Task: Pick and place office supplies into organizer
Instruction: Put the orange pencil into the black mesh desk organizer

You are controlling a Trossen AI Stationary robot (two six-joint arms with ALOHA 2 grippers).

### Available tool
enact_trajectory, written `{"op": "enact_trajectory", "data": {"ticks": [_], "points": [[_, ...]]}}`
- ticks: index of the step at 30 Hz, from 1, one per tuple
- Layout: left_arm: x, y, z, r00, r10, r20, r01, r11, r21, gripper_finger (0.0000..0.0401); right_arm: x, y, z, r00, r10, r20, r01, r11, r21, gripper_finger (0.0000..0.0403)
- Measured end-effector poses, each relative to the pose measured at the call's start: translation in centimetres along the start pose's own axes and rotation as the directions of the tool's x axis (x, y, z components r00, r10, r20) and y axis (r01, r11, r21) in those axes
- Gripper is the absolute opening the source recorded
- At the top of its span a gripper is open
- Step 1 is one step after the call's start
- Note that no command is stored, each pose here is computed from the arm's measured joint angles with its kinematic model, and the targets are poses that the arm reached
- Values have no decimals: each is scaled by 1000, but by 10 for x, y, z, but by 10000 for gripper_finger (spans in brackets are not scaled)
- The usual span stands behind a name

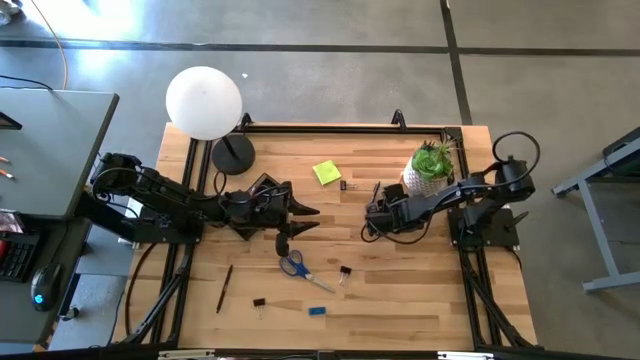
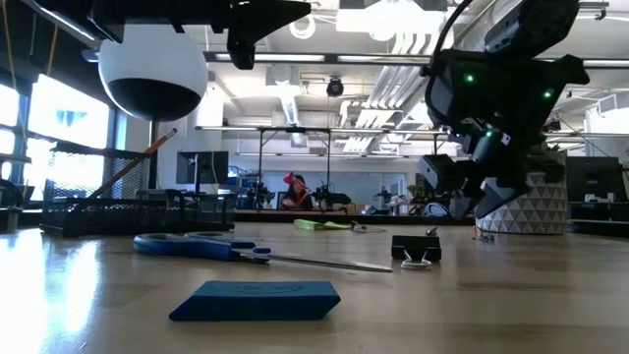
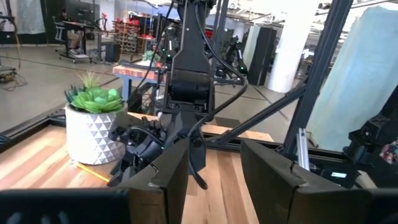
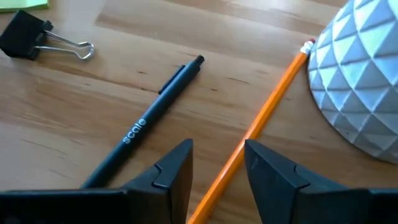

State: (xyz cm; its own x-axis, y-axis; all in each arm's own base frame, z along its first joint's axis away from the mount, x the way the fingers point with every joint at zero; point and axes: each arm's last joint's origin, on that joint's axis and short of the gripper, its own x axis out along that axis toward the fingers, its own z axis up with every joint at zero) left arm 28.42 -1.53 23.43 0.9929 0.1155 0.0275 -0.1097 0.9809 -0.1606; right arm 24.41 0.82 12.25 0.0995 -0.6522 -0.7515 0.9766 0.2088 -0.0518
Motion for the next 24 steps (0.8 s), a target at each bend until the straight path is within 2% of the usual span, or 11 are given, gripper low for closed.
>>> {"op": "enact_trajectory", "data": {"ticks": [10, 17, 24], "points": [[0, -1, -4, 998, -37, -43, 37, 999, -3, 136, 4, -2, 3, 998, -17, -62, 25, 992, 124, 138], [0, -2, -5, 995, -77, -63, 77, 997, -7, 136, 6, -1, 2, 999, -21, -44, 29, 981, 190, 138], [-1, -4, -2, 989, -141, -38, 140, 990, -9, 136, 21, 11, -27, 998, -34, 45, 27, 988, 151, 138]]}}
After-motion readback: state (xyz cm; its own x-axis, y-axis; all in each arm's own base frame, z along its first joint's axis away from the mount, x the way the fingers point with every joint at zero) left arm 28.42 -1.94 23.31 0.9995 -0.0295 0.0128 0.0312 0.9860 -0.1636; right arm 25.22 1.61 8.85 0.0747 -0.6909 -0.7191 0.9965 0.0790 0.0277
